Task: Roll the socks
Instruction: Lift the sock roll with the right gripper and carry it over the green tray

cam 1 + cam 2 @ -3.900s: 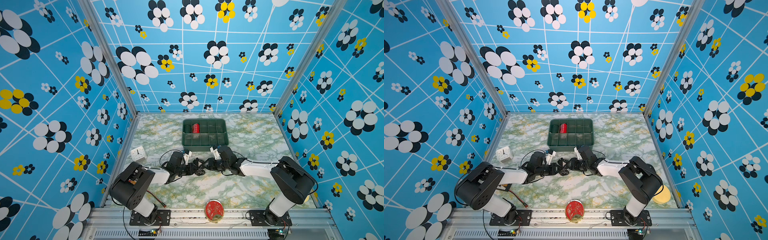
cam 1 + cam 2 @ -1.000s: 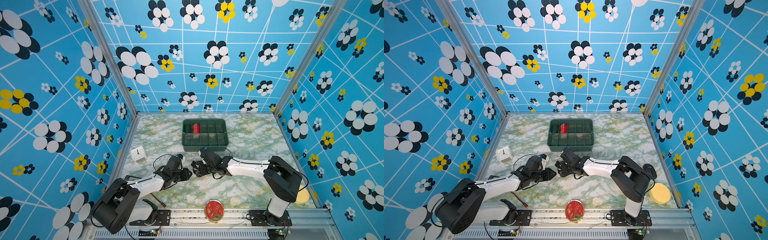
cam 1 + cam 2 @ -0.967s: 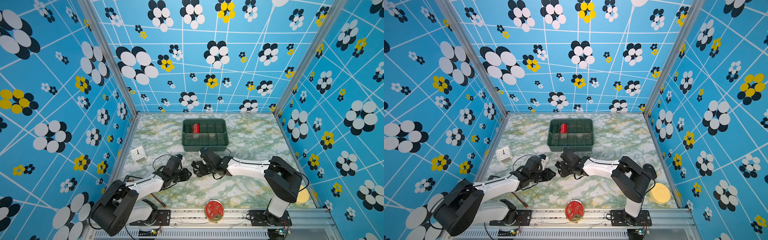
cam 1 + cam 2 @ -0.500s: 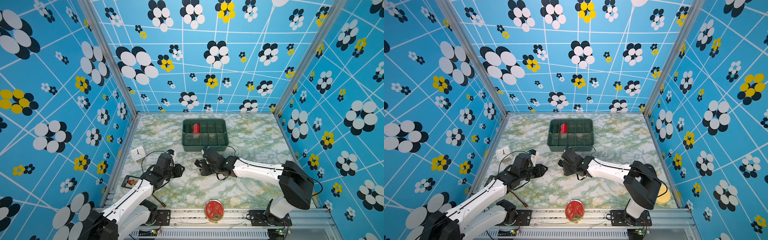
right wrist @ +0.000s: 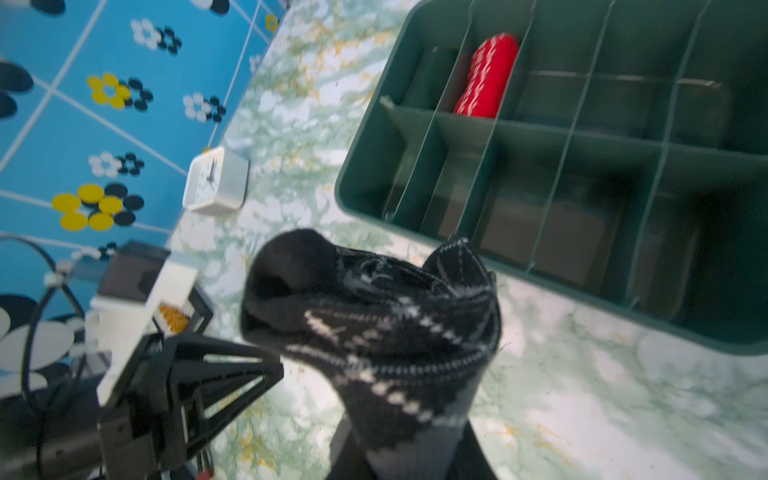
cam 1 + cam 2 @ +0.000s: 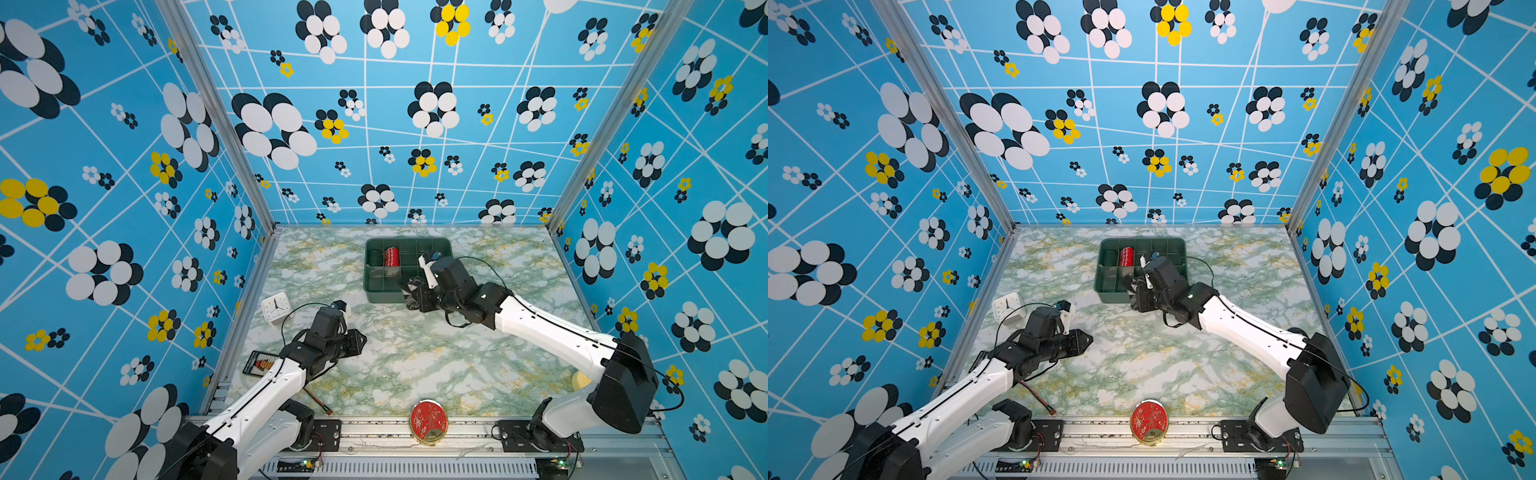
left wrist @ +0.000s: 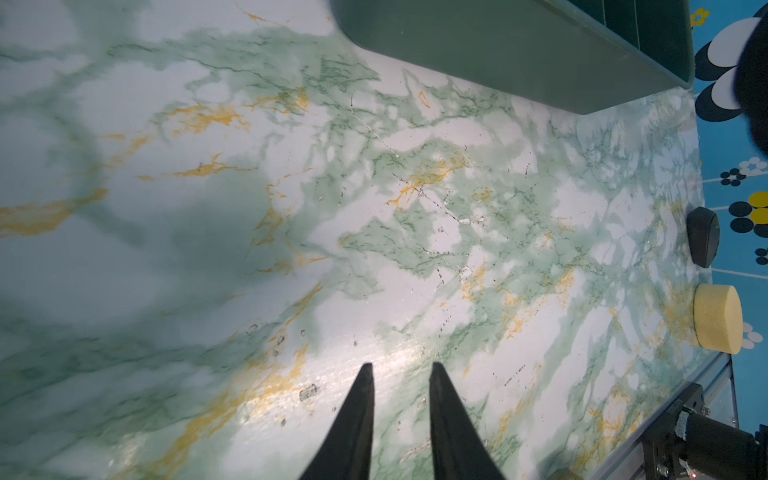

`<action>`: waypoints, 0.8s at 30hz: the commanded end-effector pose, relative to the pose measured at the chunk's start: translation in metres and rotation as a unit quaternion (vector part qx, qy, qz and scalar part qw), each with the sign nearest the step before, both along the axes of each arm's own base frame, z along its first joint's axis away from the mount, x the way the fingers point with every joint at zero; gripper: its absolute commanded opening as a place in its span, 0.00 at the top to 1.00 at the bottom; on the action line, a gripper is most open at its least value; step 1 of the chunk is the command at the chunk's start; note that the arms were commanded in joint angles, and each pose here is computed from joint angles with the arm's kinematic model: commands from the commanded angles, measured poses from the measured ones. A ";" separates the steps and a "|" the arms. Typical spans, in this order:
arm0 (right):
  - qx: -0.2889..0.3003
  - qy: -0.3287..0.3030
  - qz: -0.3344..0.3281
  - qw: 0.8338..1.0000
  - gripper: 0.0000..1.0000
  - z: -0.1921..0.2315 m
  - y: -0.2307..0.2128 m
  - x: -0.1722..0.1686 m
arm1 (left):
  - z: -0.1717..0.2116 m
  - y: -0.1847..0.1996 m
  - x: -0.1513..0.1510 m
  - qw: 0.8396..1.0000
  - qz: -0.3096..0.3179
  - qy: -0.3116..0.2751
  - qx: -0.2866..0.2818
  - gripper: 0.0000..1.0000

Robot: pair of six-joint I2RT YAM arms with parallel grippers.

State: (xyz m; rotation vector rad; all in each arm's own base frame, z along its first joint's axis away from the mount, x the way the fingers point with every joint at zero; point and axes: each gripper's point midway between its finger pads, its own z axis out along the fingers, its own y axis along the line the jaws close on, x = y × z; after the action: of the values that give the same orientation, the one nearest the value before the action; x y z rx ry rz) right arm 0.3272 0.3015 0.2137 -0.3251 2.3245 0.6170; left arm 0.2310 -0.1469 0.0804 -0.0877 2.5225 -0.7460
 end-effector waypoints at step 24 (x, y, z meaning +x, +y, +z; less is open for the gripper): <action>0.100 0.044 -0.011 0.994 1.00 0.020 0.013 0.149 | 0.005 -0.002 0.014 1.000 -0.015 0.001 -0.002 0.74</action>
State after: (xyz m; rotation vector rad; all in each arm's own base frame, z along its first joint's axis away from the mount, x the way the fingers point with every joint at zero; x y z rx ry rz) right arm 0.4723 0.3029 0.2286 -0.1798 2.3184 0.7919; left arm 0.2374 -0.1460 0.0759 -0.0873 2.5545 -0.7473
